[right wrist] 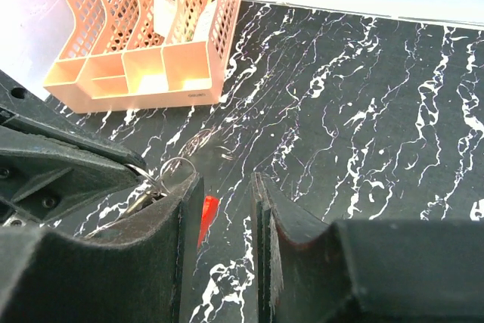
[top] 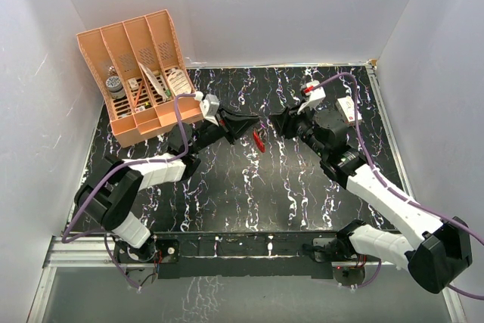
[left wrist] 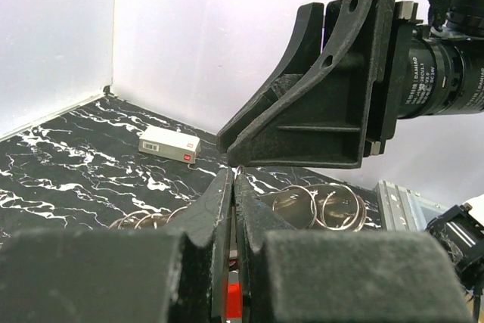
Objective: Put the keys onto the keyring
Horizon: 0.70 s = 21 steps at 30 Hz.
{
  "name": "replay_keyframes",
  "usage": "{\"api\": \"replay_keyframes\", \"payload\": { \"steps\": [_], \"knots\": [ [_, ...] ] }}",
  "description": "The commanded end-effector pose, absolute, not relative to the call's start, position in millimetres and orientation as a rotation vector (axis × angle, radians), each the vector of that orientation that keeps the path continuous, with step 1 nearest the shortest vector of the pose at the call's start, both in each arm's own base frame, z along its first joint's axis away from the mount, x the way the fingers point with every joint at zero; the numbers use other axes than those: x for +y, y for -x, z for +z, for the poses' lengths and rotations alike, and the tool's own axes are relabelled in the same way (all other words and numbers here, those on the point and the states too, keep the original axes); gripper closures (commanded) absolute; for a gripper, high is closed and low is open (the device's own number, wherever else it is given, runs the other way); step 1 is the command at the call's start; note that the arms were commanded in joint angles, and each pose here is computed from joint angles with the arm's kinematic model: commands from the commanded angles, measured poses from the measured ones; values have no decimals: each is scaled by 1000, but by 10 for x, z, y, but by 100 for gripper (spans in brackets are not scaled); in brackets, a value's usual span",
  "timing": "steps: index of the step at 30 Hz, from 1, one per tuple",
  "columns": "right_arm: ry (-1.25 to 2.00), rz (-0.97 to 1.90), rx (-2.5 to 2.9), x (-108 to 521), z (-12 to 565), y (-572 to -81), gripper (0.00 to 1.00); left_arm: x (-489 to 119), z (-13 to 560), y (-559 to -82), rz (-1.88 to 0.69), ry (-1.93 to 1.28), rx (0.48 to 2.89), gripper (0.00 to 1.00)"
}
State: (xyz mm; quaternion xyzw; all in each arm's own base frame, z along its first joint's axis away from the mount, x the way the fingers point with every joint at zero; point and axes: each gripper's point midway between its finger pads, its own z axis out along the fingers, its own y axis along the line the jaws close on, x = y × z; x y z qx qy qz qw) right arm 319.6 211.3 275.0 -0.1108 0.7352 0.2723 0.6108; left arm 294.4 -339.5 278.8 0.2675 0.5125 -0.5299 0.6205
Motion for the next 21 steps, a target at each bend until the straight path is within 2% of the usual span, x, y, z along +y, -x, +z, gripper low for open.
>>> {"api": "replay_keyframes", "payload": {
  "steps": [1,21],
  "knots": [
    [197,667,1613,2144,2987,-3264,70,-3310,3090,-2961,-1201,-559,1039,100],
    [173,736,1581,2316,3107,-3310,71,-3358,3093,-3051,-1217,-531,998,100]
  ]
}}
